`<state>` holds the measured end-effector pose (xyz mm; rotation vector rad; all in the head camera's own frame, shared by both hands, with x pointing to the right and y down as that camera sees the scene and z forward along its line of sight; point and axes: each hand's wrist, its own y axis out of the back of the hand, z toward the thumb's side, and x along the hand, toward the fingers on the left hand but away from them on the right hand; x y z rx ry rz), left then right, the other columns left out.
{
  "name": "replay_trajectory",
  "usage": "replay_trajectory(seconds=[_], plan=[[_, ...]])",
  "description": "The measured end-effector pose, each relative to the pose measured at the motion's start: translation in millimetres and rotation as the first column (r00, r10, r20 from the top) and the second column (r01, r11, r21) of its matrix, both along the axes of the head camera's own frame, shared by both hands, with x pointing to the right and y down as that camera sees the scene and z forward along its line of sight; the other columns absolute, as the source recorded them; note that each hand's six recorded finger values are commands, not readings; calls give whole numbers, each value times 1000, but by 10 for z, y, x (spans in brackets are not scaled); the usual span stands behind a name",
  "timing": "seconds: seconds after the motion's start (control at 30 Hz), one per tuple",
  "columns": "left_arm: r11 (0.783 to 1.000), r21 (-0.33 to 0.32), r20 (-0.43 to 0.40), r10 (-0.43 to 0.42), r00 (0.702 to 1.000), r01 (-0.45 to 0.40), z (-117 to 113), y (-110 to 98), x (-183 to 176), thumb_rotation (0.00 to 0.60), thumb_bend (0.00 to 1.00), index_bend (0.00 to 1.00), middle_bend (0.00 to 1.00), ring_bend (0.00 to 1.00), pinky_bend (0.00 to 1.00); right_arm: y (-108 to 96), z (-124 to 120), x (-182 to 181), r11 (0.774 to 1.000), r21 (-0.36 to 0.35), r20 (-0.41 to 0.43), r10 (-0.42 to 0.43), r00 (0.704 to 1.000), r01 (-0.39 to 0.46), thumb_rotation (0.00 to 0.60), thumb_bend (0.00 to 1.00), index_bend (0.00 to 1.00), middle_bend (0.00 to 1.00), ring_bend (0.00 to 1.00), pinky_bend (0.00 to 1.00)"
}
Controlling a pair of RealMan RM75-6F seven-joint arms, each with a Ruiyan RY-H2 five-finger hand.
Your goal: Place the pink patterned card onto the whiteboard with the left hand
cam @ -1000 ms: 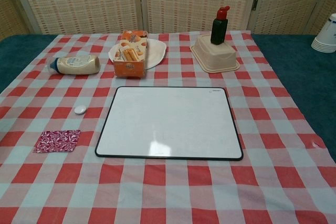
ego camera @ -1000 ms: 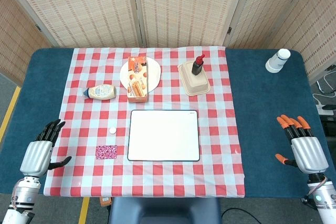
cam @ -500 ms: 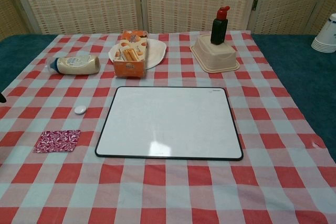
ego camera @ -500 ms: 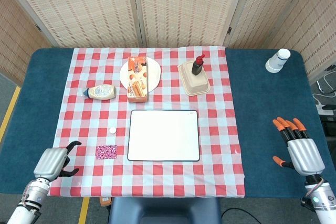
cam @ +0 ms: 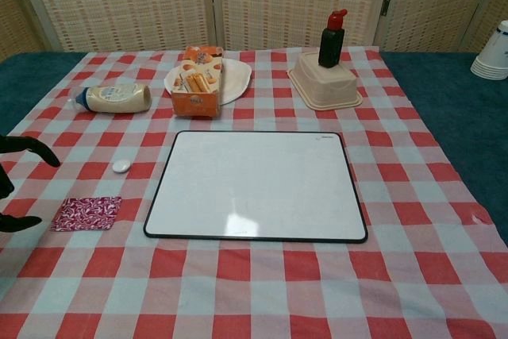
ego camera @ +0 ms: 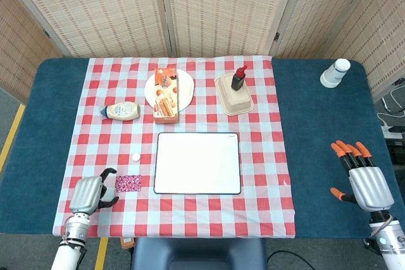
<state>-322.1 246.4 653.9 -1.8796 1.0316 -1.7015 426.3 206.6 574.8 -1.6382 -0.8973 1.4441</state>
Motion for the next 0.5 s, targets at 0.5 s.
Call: replay_trajectory(seconds=[0.5], plan=[[998, -59, 26, -14, 1000, 15, 312, 27, 182, 600, 198, 262, 1000, 1000, 1000, -11, -18, 24, 1000, 1, 2, 8, 1000, -8, 600, 0, 50, 35, 0, 0]])
